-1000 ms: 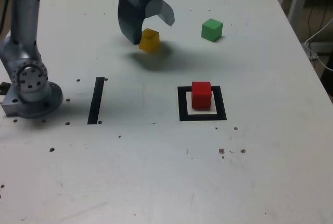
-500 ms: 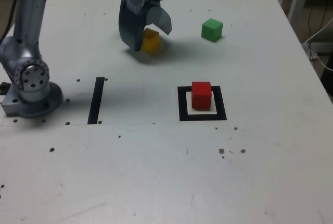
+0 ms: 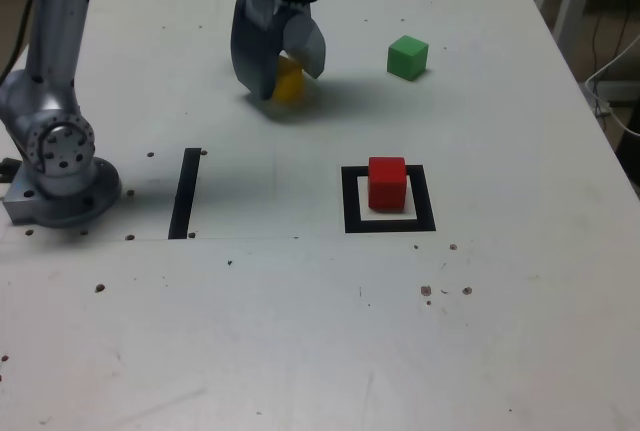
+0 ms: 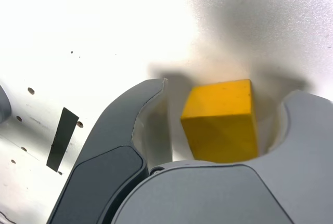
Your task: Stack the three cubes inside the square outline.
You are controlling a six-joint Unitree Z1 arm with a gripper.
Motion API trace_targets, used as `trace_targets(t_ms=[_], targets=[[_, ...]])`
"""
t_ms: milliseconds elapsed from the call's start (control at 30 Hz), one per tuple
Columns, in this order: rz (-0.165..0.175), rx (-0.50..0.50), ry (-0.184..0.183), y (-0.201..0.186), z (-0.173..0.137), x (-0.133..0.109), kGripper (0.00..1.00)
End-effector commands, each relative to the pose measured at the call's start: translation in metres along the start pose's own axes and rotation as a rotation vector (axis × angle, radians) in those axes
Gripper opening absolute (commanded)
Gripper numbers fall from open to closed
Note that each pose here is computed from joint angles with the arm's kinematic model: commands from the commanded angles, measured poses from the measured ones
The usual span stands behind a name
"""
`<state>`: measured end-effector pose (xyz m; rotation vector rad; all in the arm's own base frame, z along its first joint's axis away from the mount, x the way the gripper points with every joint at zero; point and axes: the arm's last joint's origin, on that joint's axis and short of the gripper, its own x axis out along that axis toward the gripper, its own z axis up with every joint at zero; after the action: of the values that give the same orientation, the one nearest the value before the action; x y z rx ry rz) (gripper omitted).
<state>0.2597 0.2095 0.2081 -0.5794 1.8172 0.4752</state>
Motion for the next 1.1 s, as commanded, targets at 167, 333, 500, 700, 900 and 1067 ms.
trace_targets(t_ms=[167, 333, 500, 700, 900, 1067], targets=[[-0.004, 0.008, 0.013, -0.002, -0.001, 0.003, 0.3], [-0.006, 0.011, 0.016, -0.003, -0.002, 0.003, 0.3], [0.0, 0.032, 0.012, -0.007, -0.005, 0.0, 0.3], [0.031, 0.122, -0.023, -0.031, -0.011, -0.019, 0.3], [0.063, 0.239, -0.055, -0.07, -0.017, -0.039, 0.3], [0.085, 0.336, -0.086, -0.103, -0.025, -0.056, 0.3]])
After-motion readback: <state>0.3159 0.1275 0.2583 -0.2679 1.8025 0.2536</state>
